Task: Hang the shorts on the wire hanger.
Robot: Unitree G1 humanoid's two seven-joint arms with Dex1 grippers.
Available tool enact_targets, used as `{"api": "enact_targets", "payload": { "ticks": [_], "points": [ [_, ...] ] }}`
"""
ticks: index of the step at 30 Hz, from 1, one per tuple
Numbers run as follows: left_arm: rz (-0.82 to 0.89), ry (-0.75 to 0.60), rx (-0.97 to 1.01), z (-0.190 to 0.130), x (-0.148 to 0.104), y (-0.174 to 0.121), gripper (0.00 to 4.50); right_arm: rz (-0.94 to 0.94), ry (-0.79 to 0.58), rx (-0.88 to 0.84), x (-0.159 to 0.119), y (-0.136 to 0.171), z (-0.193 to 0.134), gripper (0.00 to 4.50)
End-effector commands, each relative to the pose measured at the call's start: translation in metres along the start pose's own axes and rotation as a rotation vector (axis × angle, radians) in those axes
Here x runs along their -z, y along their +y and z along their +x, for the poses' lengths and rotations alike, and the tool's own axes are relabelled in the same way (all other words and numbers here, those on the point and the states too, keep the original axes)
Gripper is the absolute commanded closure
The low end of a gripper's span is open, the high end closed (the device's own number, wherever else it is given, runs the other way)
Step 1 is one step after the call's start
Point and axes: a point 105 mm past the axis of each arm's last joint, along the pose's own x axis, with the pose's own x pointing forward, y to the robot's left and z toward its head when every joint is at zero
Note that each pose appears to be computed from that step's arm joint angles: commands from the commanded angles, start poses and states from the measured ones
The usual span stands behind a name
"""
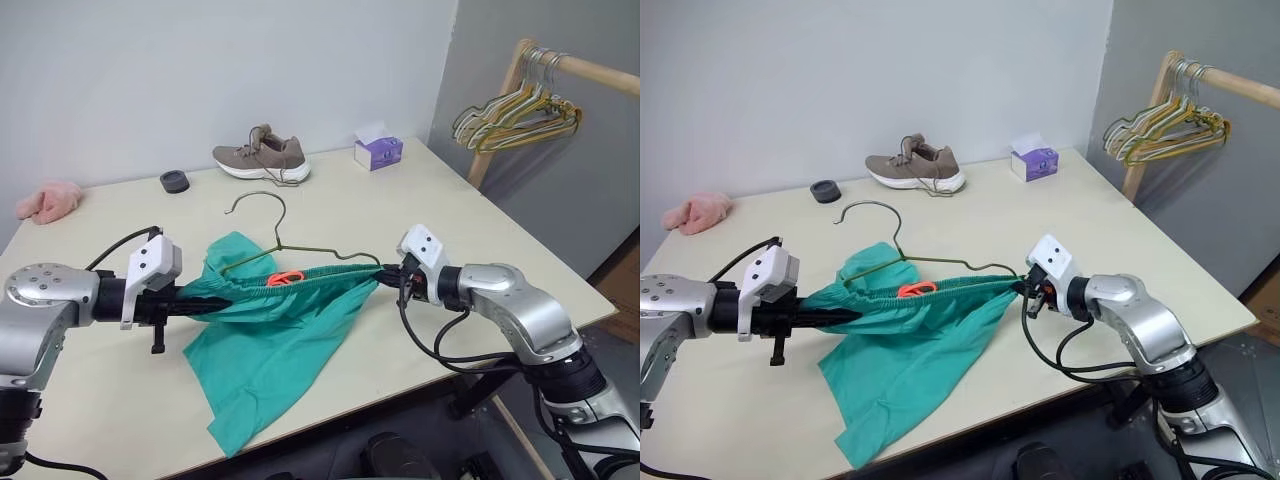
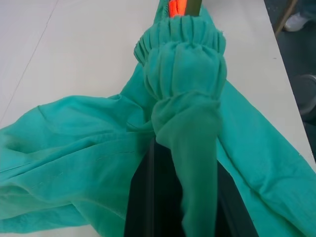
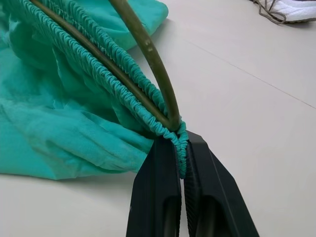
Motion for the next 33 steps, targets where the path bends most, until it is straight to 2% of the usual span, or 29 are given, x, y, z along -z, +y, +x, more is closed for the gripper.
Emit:
{"api": "enact_targets", "payload": {
  "ticks": [1, 17, 28, 33],
  "points": [
    [-0.013, 0.113, -0.101, -0.026, 0.013, 0.015, 4.50, 0.014, 0.083, 0.207, 0.017, -0.045, -0.033, 4.48],
    [0.117, 0.311, -0.163, -0.040, 0.032, 0.031, 4.50, -0.117, 0.151, 0.126, 0.017, -0.033, -0.050, 4.48],
    [0.304, 0.451, -0.308, -0.050, 0.038, 0.059, 4.50, -0.262, 0.177, 0.060, 0.013, -0.020, -0.052, 4.48],
    [0.352, 0.505, -0.366, -0.056, 0.041, 0.071, 4.50, -0.341, 0.241, -0.002, 0.026, -0.011, -0.054, 4.48]
  ]
}}
